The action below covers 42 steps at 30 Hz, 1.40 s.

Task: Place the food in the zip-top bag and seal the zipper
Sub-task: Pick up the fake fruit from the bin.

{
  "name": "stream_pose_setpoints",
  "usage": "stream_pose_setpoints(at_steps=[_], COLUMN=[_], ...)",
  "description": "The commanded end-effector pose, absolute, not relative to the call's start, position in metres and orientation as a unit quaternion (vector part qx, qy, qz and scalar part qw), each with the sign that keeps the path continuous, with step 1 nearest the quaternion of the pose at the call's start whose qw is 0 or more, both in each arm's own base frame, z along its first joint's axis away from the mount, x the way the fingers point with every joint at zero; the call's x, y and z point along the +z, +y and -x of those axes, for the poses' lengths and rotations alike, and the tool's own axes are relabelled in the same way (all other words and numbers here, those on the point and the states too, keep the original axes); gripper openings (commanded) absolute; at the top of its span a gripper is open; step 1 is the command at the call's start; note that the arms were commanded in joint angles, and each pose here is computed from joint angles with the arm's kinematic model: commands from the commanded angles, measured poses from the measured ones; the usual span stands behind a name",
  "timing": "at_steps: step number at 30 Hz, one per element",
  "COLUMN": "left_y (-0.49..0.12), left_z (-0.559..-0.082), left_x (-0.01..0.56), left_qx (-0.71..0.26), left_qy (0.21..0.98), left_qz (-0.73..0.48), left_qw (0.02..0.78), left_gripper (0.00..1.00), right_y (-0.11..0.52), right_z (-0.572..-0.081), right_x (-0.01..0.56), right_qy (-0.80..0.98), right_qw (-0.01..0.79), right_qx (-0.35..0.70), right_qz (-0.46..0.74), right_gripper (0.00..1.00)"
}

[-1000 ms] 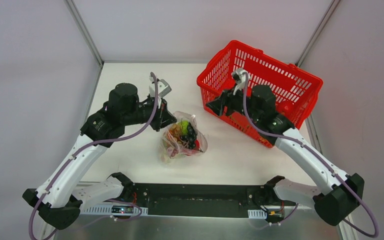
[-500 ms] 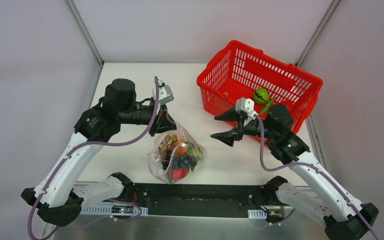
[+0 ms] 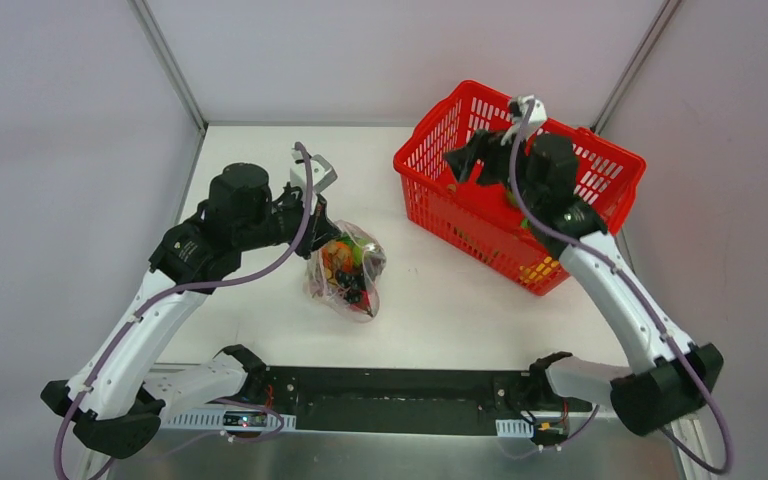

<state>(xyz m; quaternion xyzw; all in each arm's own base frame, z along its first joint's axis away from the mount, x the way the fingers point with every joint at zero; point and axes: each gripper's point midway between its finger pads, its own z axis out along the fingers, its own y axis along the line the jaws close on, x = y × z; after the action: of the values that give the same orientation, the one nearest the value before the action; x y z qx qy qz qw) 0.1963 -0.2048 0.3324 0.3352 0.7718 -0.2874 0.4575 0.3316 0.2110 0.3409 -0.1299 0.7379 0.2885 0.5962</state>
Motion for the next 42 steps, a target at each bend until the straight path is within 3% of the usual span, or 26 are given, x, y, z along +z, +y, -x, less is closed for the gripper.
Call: stream_pose_setpoints(at_steps=[1, 10, 15, 21, 23, 30, 36, 42], left_y=[-0.2, -0.194, -0.191, -0.197, -0.196, -0.196, -0.197, -0.202], left_z=[-0.218, -0.221, -0.222, -0.221, -0.221, -0.221, -0.22, -0.22], left_x=[0.347, 0.338, 0.337, 0.343, 0.343, 0.334, 0.331, 0.33], left_qx=[-0.274, -0.262, -0.255, -0.271, -0.27, -0.27, -0.277, -0.286], left_qy=[0.769, 0.78, 0.776, 0.771, 0.771, 0.779, 0.778, 0.777], left_qz=[-0.272, -0.252, -0.253, -0.255, -0.253, -0.245, -0.243, -0.248], left_qw=[0.509, 0.51, 0.518, 0.517, 0.517, 0.509, 0.509, 0.503], left_gripper=[0.0, 0.0, 0.0, 0.0, 0.0, 0.0, 0.0, 0.0], right_y=[0.176, 0.137, 0.151, 0.156, 0.144, 0.035, -0.013, -0.019], right_z=[-0.391, -0.443, -0.419, -0.421, -0.433, -0.504, -0.519, -0.542], right_x=[0.32, 0.222, 0.182, 0.148, 0.143, 0.178, 0.157, 0.132], right_qy=[0.803, 0.897, 0.923, 0.936, 0.943, 0.895, 0.869, 0.853], right_qw=[0.528, 0.377, 0.269, 0.214, 0.234, 0.418, 0.426, 0.446], right_qx=[0.276, 0.218, 0.271, 0.274, 0.235, 0.009, -0.034, -0.025], right_qz=[-0.035, -0.071, 0.048, 0.054, 0.028, -0.152, -0.249, -0.272], right_gripper=[0.75, 0.65, 0.61, 0.56, 0.57, 0.71, 0.79, 0.85])
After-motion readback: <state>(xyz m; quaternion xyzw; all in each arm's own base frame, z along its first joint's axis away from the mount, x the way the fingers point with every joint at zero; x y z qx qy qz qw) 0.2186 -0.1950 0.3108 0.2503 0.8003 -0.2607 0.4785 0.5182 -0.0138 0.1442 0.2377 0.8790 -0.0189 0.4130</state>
